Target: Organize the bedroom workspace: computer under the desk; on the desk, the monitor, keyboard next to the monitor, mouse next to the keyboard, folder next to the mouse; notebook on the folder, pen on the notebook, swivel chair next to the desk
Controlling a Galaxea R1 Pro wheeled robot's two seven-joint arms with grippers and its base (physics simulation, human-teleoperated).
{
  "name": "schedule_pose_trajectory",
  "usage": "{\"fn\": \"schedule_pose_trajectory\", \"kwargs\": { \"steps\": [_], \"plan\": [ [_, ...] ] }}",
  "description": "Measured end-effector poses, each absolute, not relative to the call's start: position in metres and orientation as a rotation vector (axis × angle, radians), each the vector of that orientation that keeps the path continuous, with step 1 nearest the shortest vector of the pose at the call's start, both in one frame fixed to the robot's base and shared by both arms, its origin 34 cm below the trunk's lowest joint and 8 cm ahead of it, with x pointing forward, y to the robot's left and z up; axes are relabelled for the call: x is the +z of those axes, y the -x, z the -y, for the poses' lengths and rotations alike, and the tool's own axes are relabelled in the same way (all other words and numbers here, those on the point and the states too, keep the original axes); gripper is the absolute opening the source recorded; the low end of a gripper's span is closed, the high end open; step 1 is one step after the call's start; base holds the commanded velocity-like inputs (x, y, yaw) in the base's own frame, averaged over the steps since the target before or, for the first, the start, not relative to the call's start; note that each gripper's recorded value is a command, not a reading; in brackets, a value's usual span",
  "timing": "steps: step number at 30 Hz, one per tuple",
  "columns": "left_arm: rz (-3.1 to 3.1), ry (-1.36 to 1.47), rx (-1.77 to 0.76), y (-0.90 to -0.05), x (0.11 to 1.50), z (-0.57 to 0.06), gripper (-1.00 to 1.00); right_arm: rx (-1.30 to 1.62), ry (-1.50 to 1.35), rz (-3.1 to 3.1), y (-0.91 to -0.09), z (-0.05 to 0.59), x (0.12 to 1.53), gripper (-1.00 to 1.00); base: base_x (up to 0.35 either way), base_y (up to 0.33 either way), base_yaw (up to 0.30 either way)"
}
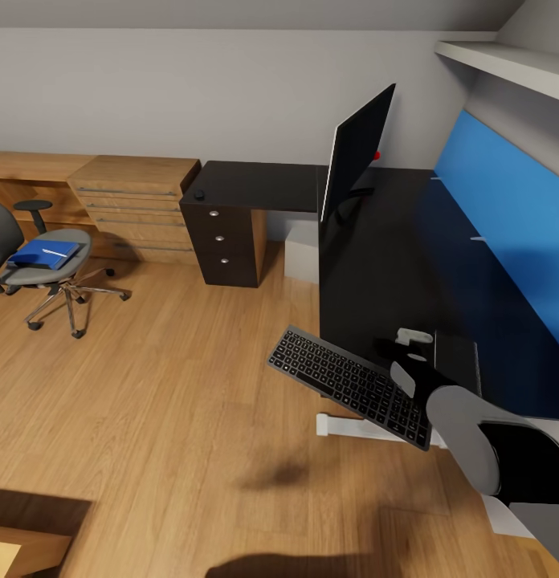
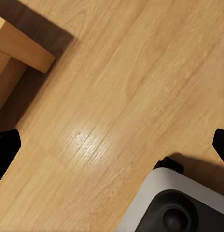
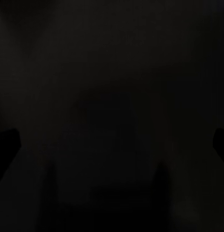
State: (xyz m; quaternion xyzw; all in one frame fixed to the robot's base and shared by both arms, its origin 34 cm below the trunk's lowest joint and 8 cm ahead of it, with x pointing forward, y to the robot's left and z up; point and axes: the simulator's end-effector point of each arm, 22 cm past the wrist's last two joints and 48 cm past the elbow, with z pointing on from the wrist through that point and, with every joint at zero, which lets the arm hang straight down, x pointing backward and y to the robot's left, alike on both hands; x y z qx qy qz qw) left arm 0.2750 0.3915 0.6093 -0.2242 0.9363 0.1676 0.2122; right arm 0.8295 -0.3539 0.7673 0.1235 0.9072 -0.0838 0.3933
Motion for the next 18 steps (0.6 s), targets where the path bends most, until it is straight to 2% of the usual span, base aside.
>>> {"fn": "schedule_pose_trajectory", "kwargs": {
  "steps": [18],
  "plan": [
    [-2.605, 0.632, 0.455, -0.274, 0.608, -0.383, 1.0, -0.096, -0.36, -2.47, -0.824, 0.339, 0.787, 1.0, 0.0, 0.0, 0.0]
  ]
}}
